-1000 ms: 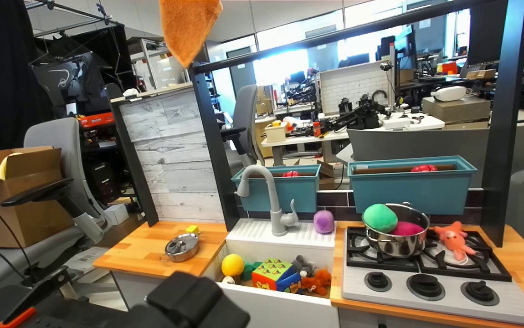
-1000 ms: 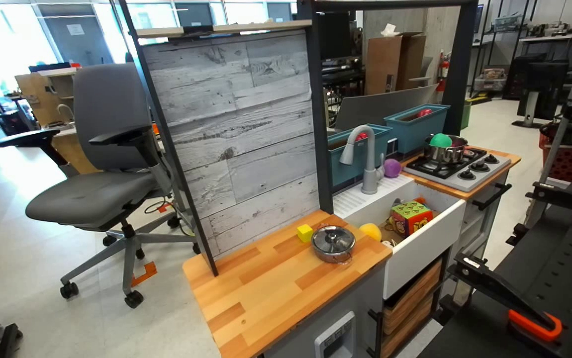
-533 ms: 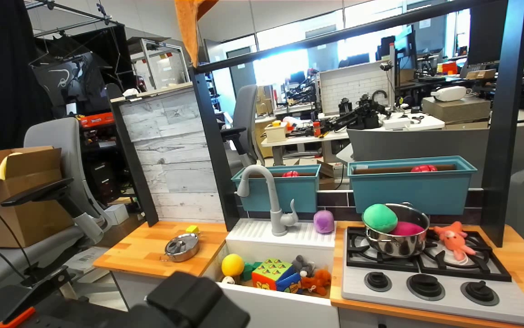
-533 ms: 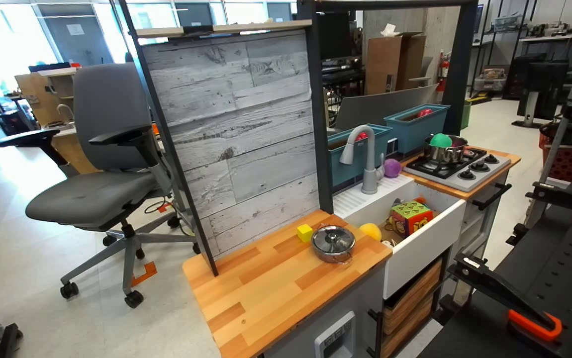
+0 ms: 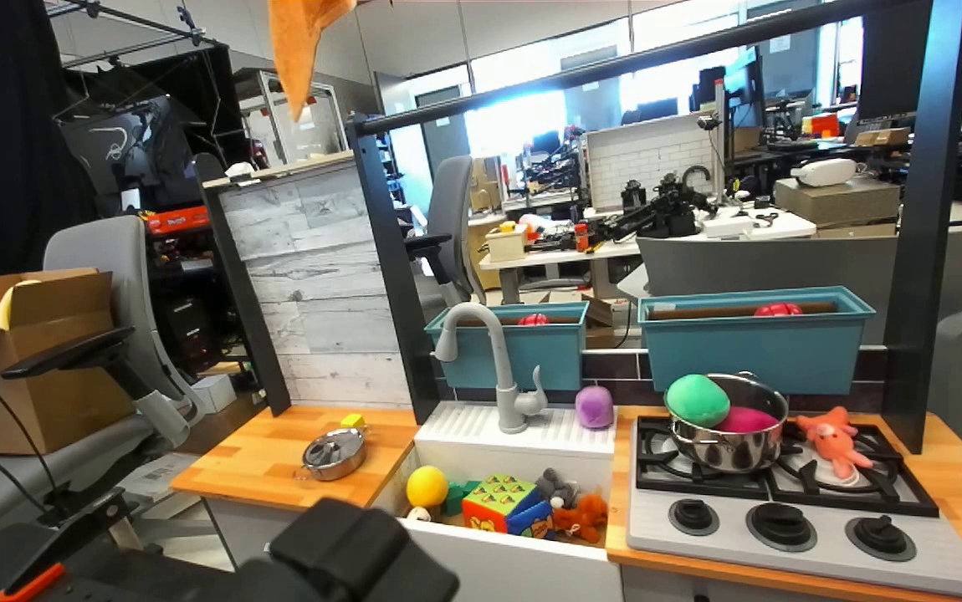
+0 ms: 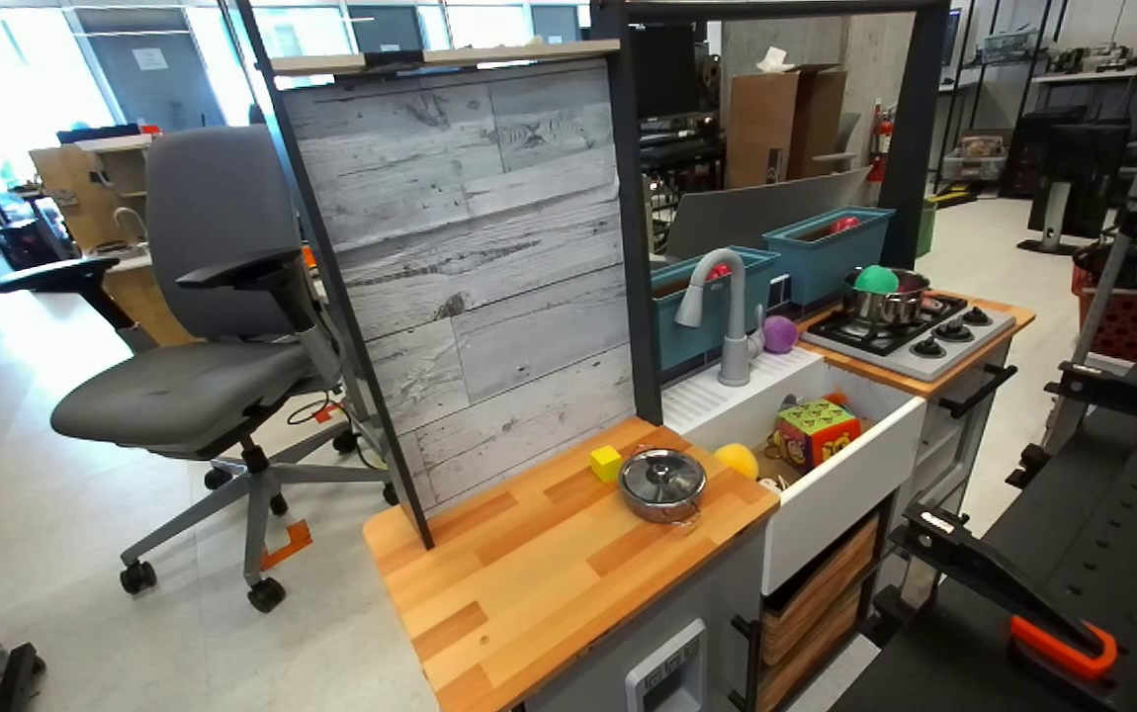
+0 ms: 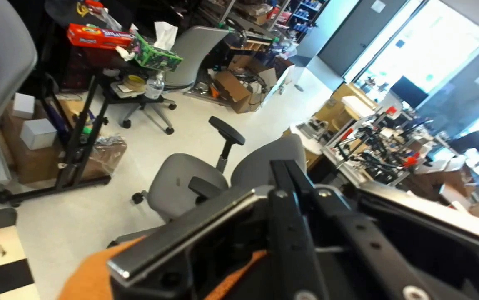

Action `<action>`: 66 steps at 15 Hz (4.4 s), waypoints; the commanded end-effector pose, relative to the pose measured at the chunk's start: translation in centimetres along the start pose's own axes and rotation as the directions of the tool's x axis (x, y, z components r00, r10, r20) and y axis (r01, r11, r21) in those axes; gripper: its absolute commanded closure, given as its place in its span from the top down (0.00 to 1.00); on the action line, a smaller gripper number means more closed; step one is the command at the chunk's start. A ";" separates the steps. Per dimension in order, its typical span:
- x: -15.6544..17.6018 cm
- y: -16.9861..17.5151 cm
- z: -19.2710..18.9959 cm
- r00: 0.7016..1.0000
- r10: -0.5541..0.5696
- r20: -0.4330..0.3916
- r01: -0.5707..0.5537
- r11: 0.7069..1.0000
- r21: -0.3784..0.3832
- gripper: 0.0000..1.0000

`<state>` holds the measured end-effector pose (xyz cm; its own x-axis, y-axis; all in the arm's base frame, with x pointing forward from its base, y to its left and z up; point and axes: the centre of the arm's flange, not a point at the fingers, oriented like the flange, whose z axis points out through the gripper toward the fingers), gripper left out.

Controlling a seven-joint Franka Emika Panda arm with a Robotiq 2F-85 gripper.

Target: Hang the orange towel on the black rod

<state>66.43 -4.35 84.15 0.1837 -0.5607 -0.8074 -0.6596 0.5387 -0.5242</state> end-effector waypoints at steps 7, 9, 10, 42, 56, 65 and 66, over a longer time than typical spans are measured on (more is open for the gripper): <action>-2.4 -8.4 1.8 0.933 -0.228 -0.278 0.315 0.891 0.327 0.01; -1.7 -8.9 1.9 0.897 -0.243 -0.368 0.378 0.853 0.359 0.01; -1.2 -9.1 1.9 0.876 -0.246 -0.415 0.409 0.835 0.369 0.01; 16.4 -2.9 6.4 0.991 0.091 -0.097 -0.131 0.782 -0.609 0.01; 26.0 5.4 12.2 0.893 -0.007 -0.451 -0.403 0.435 -0.805 0.01; 35.3 8.8 14.8 0.681 -0.009 -0.733 -0.679 0.369 -0.635 0.01; 36.2 9.1 14.9 0.670 -0.004 -0.742 -0.692 0.359 -0.626 0.01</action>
<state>70.89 -8.17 44.84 -0.3762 -0.8371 -0.3972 -0.8546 0.1479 0.4978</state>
